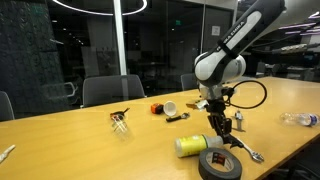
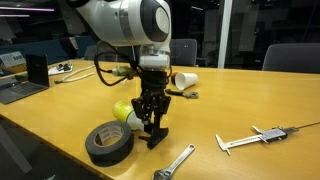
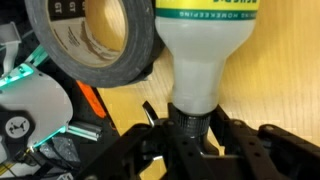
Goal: Pick up the spray bottle and make it stand up right.
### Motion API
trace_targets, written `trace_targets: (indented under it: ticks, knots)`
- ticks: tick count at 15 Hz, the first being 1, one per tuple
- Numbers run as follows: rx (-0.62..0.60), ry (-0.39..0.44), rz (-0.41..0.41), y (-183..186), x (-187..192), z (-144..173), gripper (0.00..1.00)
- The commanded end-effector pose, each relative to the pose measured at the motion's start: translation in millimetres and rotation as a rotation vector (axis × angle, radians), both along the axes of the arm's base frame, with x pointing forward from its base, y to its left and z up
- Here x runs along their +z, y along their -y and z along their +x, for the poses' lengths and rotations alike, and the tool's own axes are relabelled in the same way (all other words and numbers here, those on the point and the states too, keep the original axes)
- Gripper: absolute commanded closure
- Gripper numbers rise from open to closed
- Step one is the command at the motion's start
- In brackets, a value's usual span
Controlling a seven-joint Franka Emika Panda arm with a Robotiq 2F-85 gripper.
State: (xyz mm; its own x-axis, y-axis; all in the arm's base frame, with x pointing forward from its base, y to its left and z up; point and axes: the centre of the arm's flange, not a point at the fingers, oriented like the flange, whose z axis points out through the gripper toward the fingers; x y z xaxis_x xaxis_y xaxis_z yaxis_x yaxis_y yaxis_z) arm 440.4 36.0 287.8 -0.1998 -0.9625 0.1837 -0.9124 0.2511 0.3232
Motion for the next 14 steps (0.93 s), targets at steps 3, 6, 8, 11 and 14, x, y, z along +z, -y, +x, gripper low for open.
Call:
trace_targets:
  ticks: [3, 6, 8, 11, 14]
  knots:
    - [0.173, -0.147, -0.144, -8, 64, 25, 0.89]
    - [0.242, -0.189, -0.236, -14, 94, 43, 0.89]
    - [0.285, -0.205, -0.289, -18, 112, 54, 0.89]
    - [0.304, -0.252, -0.438, -24, 133, 68, 0.89]
    - [0.315, -0.307, -0.598, -28, 133, 79, 0.89]
